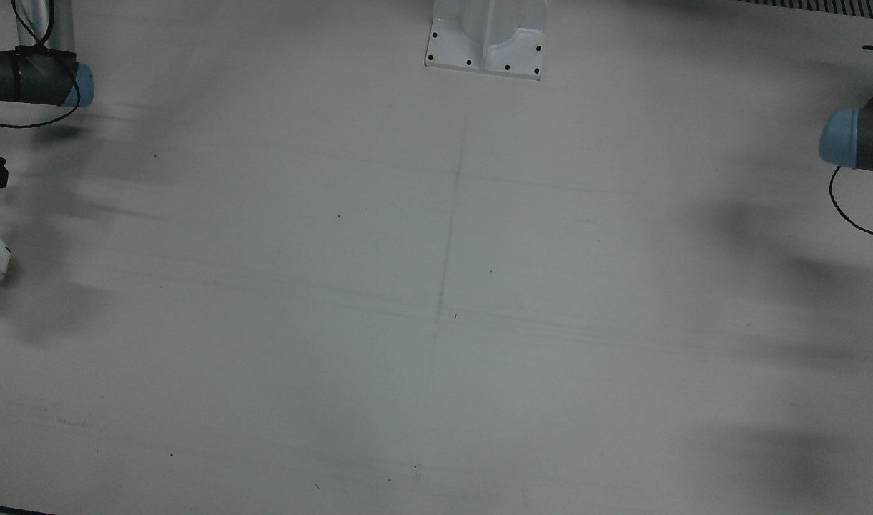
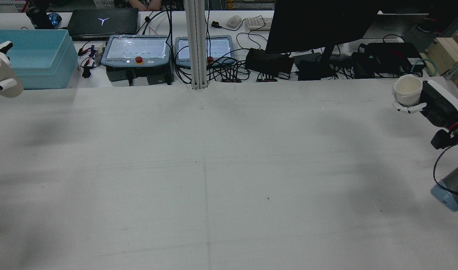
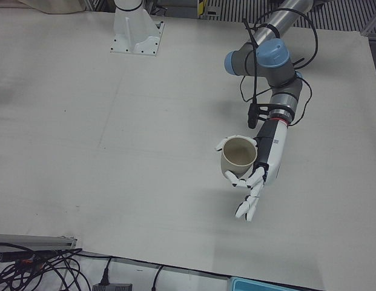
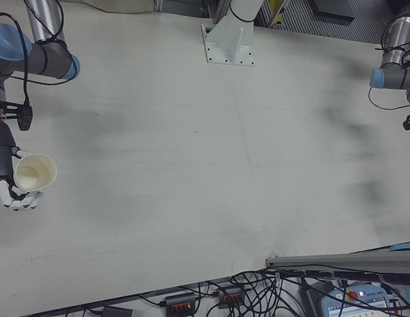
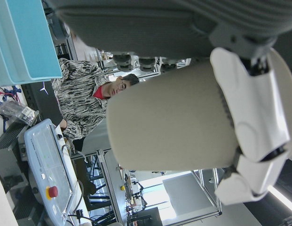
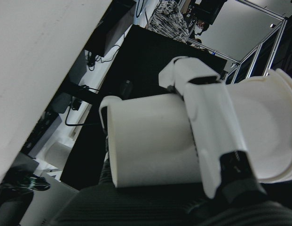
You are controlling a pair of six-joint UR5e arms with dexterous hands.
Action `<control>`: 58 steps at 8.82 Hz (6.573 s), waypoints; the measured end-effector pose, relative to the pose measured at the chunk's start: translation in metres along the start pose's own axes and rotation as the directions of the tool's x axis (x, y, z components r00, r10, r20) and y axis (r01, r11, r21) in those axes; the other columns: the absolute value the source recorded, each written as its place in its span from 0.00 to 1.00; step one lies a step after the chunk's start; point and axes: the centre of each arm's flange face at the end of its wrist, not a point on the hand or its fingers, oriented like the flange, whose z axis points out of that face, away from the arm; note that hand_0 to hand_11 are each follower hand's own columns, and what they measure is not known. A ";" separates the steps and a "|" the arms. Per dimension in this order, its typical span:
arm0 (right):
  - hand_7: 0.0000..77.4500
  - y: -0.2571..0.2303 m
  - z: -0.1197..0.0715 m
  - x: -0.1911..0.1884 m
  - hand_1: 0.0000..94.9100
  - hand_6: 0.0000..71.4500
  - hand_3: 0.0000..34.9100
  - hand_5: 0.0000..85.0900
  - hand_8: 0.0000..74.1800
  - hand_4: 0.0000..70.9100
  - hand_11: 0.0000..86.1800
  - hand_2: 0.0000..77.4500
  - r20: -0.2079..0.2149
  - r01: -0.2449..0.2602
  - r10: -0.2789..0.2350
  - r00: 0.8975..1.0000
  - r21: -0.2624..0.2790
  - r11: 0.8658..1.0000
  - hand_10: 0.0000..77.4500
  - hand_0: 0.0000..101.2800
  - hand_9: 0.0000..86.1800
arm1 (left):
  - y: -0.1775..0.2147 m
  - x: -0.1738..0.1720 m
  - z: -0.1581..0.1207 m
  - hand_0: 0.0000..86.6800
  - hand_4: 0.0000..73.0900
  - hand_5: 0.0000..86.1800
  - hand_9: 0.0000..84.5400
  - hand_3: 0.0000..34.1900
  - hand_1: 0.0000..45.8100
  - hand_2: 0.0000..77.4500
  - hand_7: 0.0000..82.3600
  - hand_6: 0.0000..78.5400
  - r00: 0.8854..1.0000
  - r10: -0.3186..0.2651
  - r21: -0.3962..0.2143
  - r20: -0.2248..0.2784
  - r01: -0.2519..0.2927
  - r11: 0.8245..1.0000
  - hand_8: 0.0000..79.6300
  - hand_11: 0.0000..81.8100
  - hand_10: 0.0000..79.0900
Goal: Pour water
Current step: 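Grasp the second white paper cup with the right hand and lift it, then bring both held cups toward the table center, near each other, then tilt the right hand's cup over the left hand's cup to pour, then raise the right hand's cup upright and withdraw both hands outward, then lower the left hand's cup and release it on the table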
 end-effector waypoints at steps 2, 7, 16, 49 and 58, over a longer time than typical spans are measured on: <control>0.72 0.096 0.025 -0.055 0.36 0.46 0.00 0.82 0.61 0.08 0.68 0.46 0.038 0.046 -0.045 0.998 -0.021 0.999 0.55 0.79 0.72 | 0.022 -0.024 0.010 0.52 0.43 0.62 0.06 0.00 0.36 0.42 0.14 0.12 0.999 -0.013 -0.020 0.034 0.014 1.000 0.04 0.09 0.04; 0.74 0.256 0.073 -0.127 0.38 0.46 0.01 0.81 0.58 0.09 0.68 0.43 0.085 0.108 -0.102 0.991 -0.059 0.992 0.55 0.79 0.70 | 0.081 -0.141 0.027 0.54 0.43 0.63 0.06 0.00 0.36 0.42 0.14 0.12 0.970 0.098 -0.073 0.224 -0.084 0.994 0.04 0.08 0.04; 0.87 0.388 0.094 -0.089 0.35 0.54 0.00 0.82 0.53 0.15 0.64 0.49 0.032 0.245 -0.243 0.970 -0.086 0.966 0.47 0.79 0.64 | 0.237 -0.311 0.048 0.53 0.43 0.63 0.06 0.00 0.36 0.42 0.14 0.12 0.904 0.193 -0.242 0.381 -0.103 0.965 0.05 0.09 0.04; 0.55 -0.116 -0.120 -0.056 0.33 0.40 0.00 0.81 0.53 0.07 0.71 0.50 0.125 -0.099 0.076 0.989 0.188 0.977 0.64 0.70 0.63 | -0.114 -0.149 -0.047 0.55 0.38 0.56 0.05 0.00 0.43 0.49 0.10 0.08 0.968 0.149 -0.025 0.201 -0.147 0.989 0.03 0.08 0.04; 0.55 -0.113 -0.118 -0.055 0.34 0.40 0.00 0.81 0.50 0.07 0.71 0.46 0.119 -0.092 0.071 0.990 0.184 0.979 0.63 0.77 0.61 | -0.140 -0.151 -0.058 0.57 0.28 0.01 0.03 0.00 0.21 0.03 0.07 0.06 0.964 0.157 0.001 0.215 -0.161 0.987 0.01 0.04 0.02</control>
